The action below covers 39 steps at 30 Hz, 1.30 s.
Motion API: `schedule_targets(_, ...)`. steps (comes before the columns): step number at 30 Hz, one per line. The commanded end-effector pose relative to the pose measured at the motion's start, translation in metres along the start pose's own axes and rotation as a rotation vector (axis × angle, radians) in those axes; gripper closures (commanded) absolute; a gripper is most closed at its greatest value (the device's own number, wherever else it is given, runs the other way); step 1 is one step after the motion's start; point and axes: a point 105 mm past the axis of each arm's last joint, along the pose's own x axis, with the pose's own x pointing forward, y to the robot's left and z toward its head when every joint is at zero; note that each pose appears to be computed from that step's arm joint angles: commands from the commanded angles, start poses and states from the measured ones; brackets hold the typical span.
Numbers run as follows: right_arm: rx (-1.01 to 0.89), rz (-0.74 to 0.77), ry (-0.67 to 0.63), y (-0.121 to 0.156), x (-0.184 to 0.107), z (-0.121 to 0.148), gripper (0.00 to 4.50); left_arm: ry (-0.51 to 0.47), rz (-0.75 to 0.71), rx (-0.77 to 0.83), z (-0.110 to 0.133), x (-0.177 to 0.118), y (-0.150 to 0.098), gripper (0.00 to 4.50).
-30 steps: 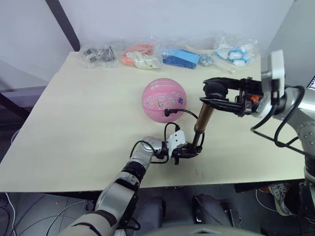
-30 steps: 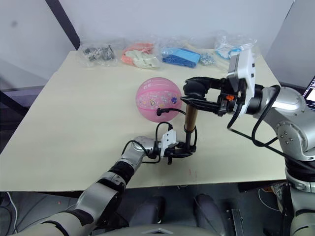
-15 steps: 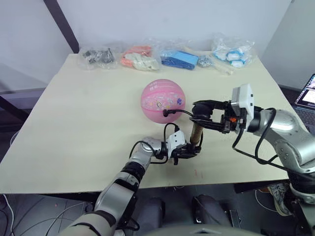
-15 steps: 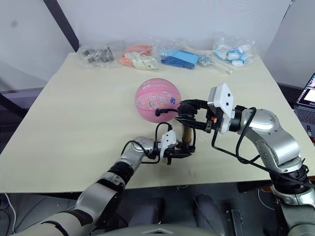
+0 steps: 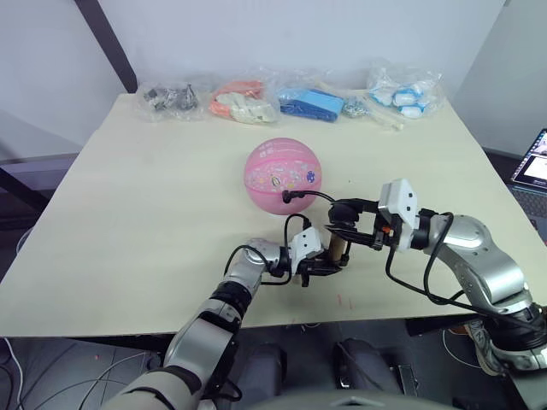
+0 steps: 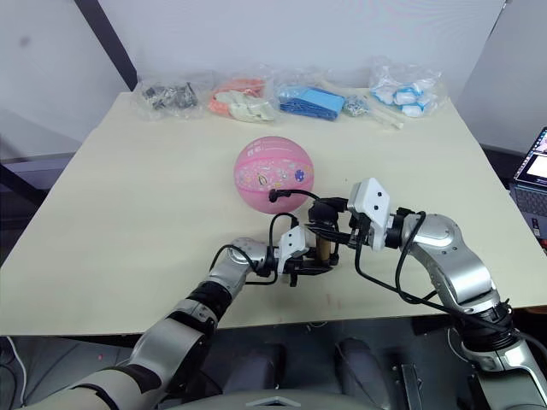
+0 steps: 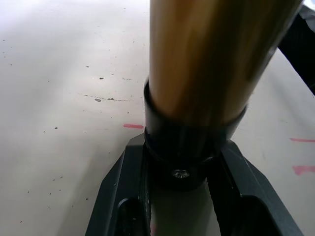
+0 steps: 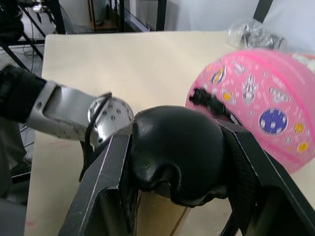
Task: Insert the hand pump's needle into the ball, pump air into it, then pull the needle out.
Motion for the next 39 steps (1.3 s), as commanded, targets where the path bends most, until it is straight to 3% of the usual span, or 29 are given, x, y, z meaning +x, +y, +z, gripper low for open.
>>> schedule_targets(1,0.11,0.075,0.109,0.021,0.005,-0.039,2.56,0.111,-0.012,-0.122,-0.039,-0.007,-0.014,3.43)
schedule_targets(16,0.026,0.038,0.047,0.008,0.0,-0.017,2.56,0.085,-0.003,-0.121,-0.033,-0.009,-0.01,3.43)
schedule_targets(17,0.023,0.039,0.049,0.008,0.0,-0.017,2.56,0.084,-0.001,-0.118,-0.032,-0.009,-0.009,2.4)
schedule_targets(20,0.025,0.034,0.047,0.008,0.0,-0.018,2.56,0.08,0.004,-0.117,-0.03,-0.009,-0.008,1.25)
schedule_targets(22,0.022,0.032,0.049,0.008,0.0,-0.018,2.56,0.08,0.005,-0.115,-0.03,-0.01,-0.007,0.14)
schedule_targets(39,0.014,0.014,0.039,0.003,0.001,-0.017,2.56,0.035,0.031,-0.068,-0.02,-0.022,-0.001,0.06)
